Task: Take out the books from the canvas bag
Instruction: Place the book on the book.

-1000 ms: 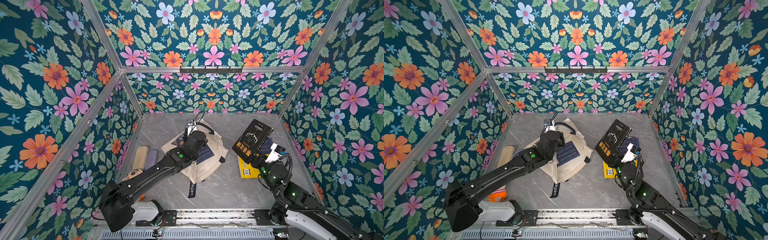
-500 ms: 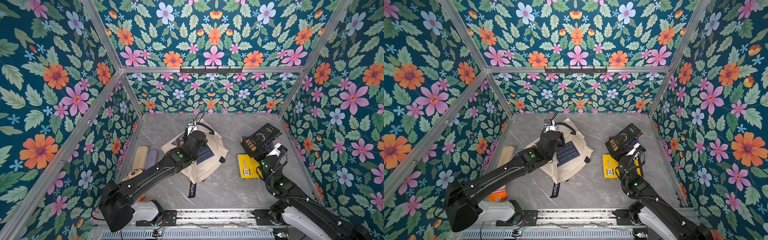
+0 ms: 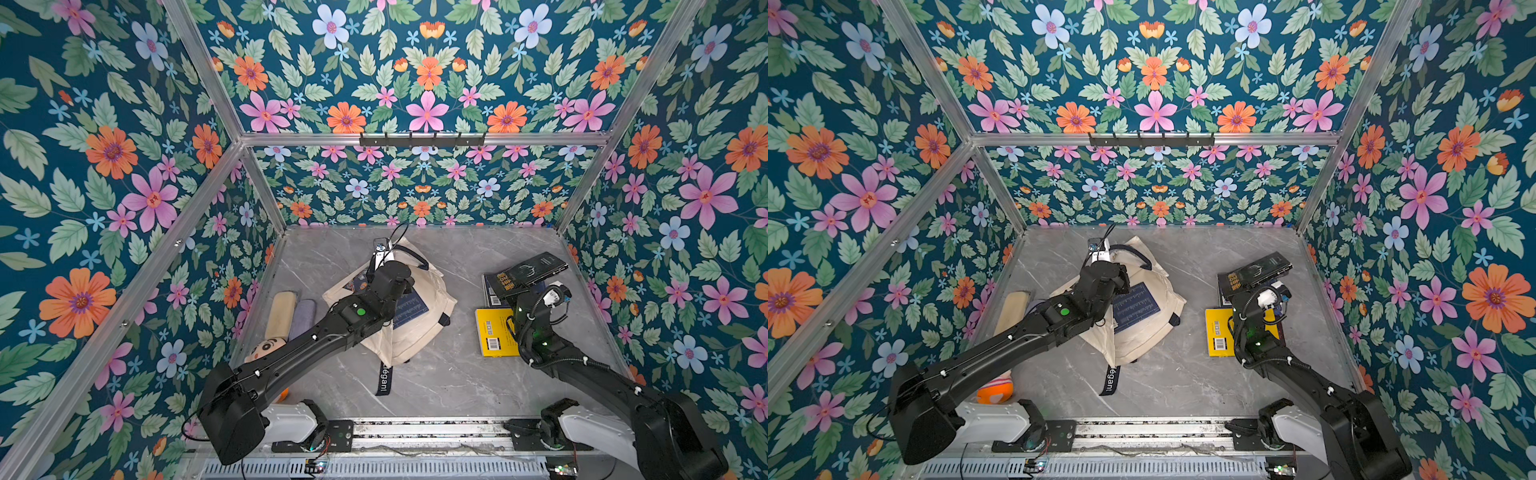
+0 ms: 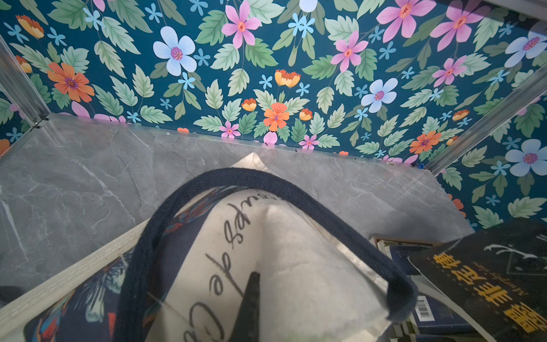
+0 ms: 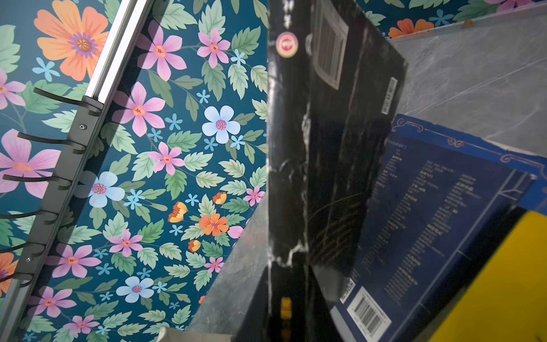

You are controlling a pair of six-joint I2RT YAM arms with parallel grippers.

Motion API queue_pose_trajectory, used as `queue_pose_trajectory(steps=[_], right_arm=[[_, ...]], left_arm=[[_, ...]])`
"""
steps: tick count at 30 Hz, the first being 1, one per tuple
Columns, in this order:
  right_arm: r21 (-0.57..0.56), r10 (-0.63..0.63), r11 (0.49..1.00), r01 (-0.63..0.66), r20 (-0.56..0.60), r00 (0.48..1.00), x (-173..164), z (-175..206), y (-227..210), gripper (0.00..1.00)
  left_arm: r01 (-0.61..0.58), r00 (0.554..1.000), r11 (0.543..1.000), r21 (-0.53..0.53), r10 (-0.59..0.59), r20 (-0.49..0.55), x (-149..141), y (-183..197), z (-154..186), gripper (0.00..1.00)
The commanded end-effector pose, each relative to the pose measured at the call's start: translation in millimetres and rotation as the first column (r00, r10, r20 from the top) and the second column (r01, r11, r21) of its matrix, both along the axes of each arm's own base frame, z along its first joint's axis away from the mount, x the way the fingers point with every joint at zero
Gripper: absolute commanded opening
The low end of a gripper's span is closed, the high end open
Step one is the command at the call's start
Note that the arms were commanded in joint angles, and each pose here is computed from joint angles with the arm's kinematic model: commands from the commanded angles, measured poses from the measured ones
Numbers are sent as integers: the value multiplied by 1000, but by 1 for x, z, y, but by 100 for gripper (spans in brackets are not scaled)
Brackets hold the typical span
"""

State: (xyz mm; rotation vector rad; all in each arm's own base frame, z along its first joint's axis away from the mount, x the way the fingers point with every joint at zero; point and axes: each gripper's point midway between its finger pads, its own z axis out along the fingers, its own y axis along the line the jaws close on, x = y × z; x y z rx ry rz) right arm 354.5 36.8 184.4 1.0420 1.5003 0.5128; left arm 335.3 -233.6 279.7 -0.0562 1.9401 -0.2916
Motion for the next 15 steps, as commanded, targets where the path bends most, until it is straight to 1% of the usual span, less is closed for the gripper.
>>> queue_pose_trajectory(steps=[1, 4, 8, 11, 15], right_arm=[[66, -41, 997, 36, 86, 995, 10, 13, -2, 0], [75, -63, 995, 59, 42, 997, 13, -3, -2, 0], [121, -117, 985, 120, -25, 993, 6, -32, -9, 0], [128, -137, 981, 143, -55, 989, 5, -42, -12, 0], [181, -154, 969, 170, -99, 983, -1, -57, -13, 0]], left_arm=[[12, 1000, 1000, -20, -12, 4, 1, -4, 3, 0], [12, 1000, 1000, -18, -12, 2, 1, -4, 2, 0], [15, 1000, 1000, -16, -15, 1, 1, -5, 1, 0], [19, 1000, 1000, -16, -19, -1, 1, -6, 1, 0], [26, 1000, 1000, -15, -26, -4, 2, -8, 0, 0]])
